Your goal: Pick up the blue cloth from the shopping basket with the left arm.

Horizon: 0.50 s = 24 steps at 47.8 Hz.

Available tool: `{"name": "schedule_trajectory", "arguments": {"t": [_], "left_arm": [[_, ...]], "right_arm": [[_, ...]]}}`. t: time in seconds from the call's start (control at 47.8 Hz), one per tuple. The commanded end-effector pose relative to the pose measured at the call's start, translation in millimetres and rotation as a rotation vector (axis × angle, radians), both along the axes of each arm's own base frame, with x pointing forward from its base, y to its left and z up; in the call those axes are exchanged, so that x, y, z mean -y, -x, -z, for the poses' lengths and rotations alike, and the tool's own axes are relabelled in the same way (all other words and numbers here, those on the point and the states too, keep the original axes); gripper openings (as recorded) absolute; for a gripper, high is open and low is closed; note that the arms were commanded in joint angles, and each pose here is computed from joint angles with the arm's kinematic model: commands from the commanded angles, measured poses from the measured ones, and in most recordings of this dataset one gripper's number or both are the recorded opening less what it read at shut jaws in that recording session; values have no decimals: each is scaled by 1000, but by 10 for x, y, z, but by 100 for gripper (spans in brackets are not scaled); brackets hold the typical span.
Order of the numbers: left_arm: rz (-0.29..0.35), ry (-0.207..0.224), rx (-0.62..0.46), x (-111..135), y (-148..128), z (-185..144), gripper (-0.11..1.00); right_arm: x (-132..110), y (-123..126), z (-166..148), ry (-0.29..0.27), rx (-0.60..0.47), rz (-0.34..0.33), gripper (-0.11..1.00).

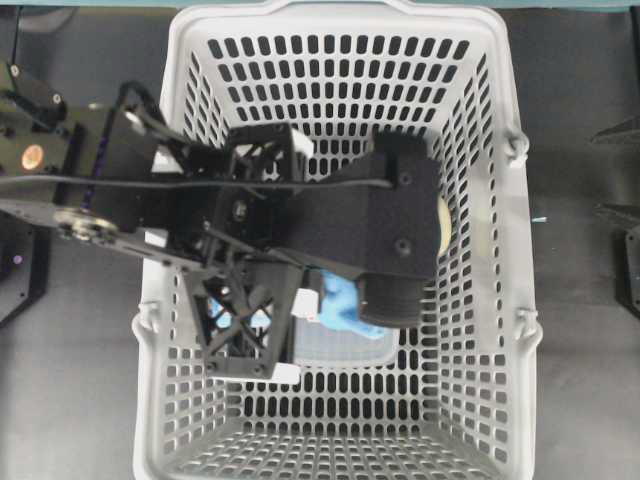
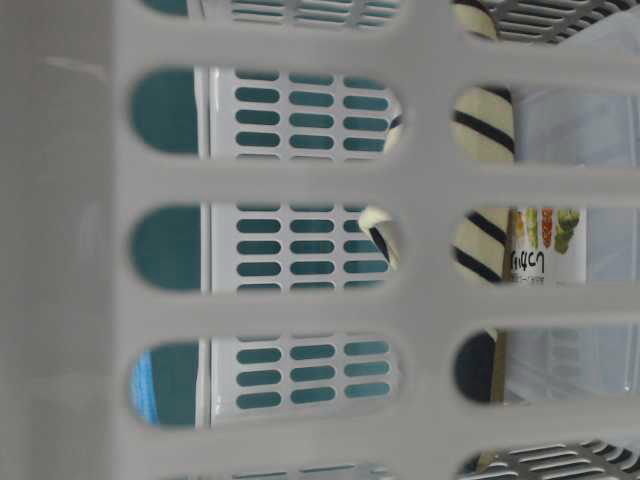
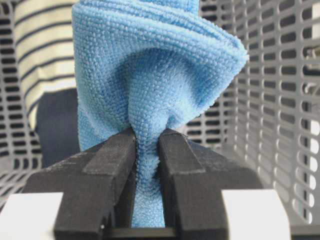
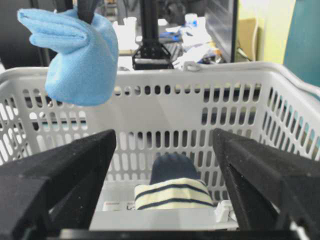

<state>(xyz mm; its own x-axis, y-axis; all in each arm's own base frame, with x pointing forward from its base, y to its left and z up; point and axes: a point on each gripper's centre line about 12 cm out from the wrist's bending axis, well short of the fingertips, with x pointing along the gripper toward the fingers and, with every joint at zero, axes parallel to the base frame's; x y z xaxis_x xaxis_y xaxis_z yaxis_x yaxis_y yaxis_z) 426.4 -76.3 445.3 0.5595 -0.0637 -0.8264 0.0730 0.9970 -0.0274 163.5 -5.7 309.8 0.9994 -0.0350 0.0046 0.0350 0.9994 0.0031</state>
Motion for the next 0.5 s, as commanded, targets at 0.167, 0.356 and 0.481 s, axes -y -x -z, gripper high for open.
{"name": "schedule_trajectory", "arguments": {"t": [0.167,0.356,0.481], "left_arm": [[52,-30,45,6,21,-115,10],[53,-31,51,5,-6,9,10],[42,-19,87,-29,71,23,10]], "right_arm": [[5,-10,-33,0,11,3,76],[10,-10,-33,0,11,6,76],[16,-10,-33,-1,11,9,76]]}}
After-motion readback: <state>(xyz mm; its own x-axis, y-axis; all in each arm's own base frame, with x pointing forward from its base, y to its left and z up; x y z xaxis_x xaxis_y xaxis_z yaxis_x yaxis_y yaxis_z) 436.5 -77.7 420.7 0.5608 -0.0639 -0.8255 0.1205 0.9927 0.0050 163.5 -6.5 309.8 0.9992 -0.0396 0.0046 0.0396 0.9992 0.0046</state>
